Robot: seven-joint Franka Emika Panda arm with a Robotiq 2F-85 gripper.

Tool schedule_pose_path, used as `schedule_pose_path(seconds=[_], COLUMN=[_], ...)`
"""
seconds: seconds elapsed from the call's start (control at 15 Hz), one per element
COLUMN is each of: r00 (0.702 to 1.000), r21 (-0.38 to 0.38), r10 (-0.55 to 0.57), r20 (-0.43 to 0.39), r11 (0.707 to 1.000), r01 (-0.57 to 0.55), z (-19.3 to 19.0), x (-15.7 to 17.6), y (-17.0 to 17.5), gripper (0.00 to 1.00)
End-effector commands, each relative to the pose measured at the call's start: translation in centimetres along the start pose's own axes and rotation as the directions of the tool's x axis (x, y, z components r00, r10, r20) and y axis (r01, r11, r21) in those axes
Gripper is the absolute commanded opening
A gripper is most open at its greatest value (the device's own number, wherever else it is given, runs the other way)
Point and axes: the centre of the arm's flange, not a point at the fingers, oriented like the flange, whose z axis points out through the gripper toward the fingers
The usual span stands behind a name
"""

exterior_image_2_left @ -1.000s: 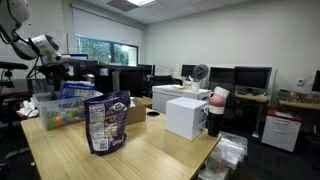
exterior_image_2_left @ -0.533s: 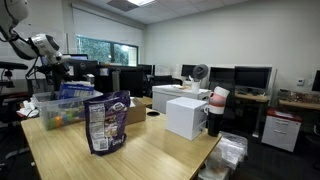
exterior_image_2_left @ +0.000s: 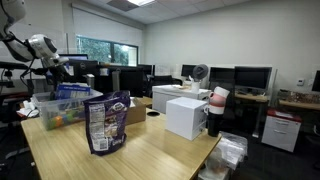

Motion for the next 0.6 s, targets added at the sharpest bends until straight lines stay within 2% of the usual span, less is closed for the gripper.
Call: schedule_pose_path(seconds=[0.0, 0.53], r00=[1.000, 1.000], r21=[0.032, 0.050], r10=[0.004, -0.004], r20=[0.024, 0.025], r11=[0.999, 0.999], r01=[-0.004, 0.003], z=[-0.23, 0.64], x=[-0.79, -1.53], y=[1.71, 1.45], gripper=[0.01, 0.01])
